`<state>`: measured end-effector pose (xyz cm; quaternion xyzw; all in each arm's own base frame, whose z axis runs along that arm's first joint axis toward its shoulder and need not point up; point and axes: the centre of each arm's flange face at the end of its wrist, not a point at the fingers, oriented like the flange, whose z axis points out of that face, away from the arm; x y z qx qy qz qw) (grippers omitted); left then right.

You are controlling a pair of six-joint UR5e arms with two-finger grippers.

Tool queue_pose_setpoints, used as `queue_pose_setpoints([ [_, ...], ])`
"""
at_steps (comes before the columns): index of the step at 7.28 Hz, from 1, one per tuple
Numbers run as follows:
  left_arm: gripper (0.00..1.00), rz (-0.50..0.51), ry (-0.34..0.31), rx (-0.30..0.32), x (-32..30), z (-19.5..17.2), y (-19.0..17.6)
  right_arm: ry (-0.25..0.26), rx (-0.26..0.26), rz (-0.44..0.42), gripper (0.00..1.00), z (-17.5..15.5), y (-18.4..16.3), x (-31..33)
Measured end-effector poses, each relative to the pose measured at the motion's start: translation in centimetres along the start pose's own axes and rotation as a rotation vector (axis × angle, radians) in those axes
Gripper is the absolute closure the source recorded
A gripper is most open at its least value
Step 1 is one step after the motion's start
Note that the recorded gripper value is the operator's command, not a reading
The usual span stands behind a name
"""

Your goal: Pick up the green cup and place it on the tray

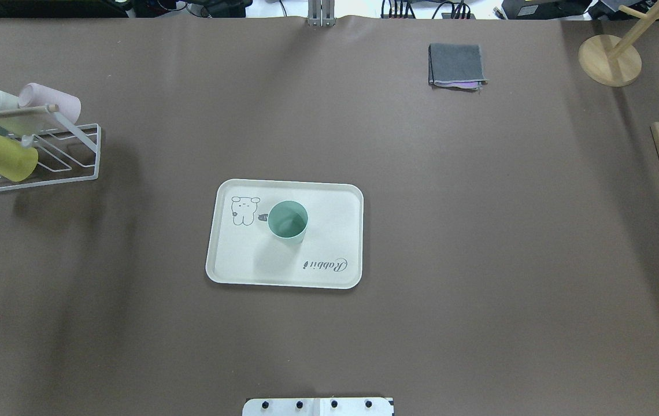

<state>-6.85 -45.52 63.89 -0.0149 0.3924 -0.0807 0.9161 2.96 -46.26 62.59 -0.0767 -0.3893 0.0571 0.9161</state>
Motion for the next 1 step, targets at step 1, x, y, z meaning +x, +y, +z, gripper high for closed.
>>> queue_pose_setpoints([
  [1,0.01,-0.003,-0.002,-0.004,-0.24,0.18,0.14,-0.001,0.0,-0.001,0.0,-0.01,-0.01,-0.03],
])
